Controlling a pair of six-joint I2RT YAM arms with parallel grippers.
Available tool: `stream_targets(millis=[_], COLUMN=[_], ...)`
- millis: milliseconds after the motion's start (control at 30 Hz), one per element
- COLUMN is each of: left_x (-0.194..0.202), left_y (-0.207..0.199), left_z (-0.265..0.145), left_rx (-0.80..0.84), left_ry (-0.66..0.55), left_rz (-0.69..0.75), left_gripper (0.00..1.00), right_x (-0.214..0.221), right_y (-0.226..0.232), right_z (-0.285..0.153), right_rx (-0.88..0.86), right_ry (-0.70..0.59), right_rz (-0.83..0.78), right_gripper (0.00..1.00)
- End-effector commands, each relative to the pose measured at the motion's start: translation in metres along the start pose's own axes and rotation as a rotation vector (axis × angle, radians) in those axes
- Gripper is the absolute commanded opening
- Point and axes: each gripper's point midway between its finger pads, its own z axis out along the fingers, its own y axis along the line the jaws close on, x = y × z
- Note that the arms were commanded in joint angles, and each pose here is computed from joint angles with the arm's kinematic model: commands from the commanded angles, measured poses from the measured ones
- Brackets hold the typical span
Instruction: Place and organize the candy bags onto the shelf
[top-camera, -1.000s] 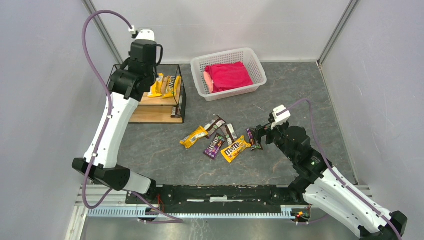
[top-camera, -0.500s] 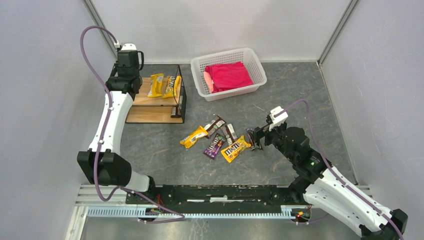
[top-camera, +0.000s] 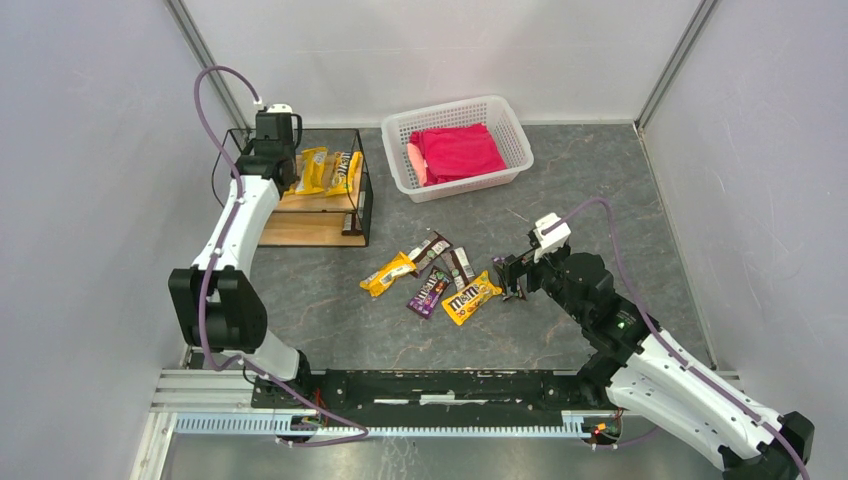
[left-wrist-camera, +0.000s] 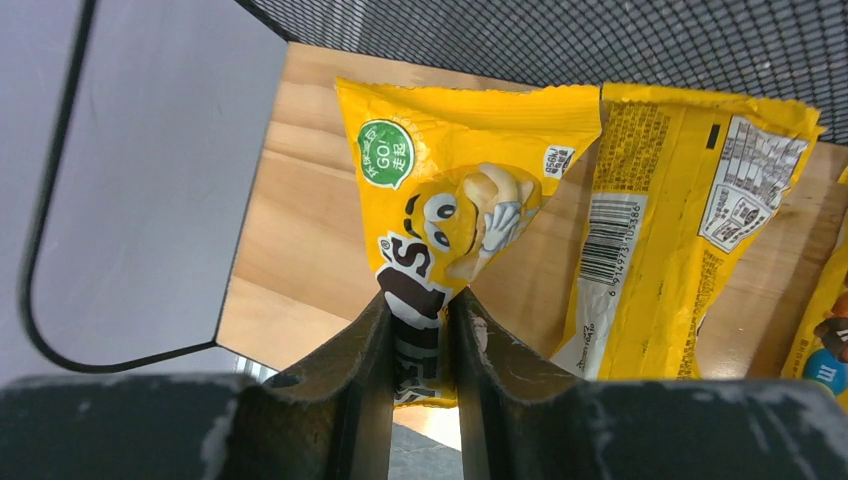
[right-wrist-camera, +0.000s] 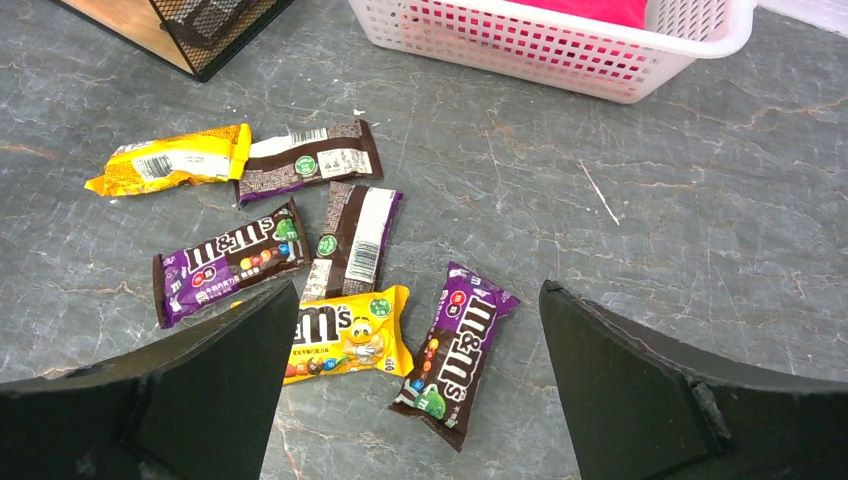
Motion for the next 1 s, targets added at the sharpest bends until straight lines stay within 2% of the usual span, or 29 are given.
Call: stream_targets(millis=[0,200,300,433,600,767,967], left_x=[-0.008,-0.004,-0.003,-0.003,-0.002,-0.003,-0.004], left_y=[-0.002,-0.003,-0.003,-0.005,-0.005,-0.005,-0.012], left_z=[0.008,0.012,0.011,0.011,0.011,0.006,-0.003], left_rx=[0.014,0.011,0.019,0.030,0.038,0.052,0.117], left_ry=[-0.036,-0.030,-0.032,-0.033,-0.033,-0.047,-0.080], left_rz=[0.007,0.004,-0.003,-0.004,-0.008,-0.005,0.007], left_gripper=[0.32,0.37,0.46,0.53,0.54,0.52,0.55], right_x=[-0.011,-0.010,-0.012,-0.011,-0.012,-0.013,-0.013], right_y=[-0.001,0.002,0.002,0.003,0.002,0.003,0.003], right_z=[0.001,0.004,0.004,0.004,0.004,0.003,0.003], right_rx=[0.008,-0.005,-0.005,-0.007,-0.007,-0.009,-0.011], right_ry=[-0.034,-0.030,-0.034,-0.031,-0.034,-0.035,-0.037], right_rz=[-0.008,-0.004,-0.004,-0.005,-0.004,-0.005,-0.005], right_gripper=[0.98,0.98,0.98,0.98,0.98,0.98,0.98])
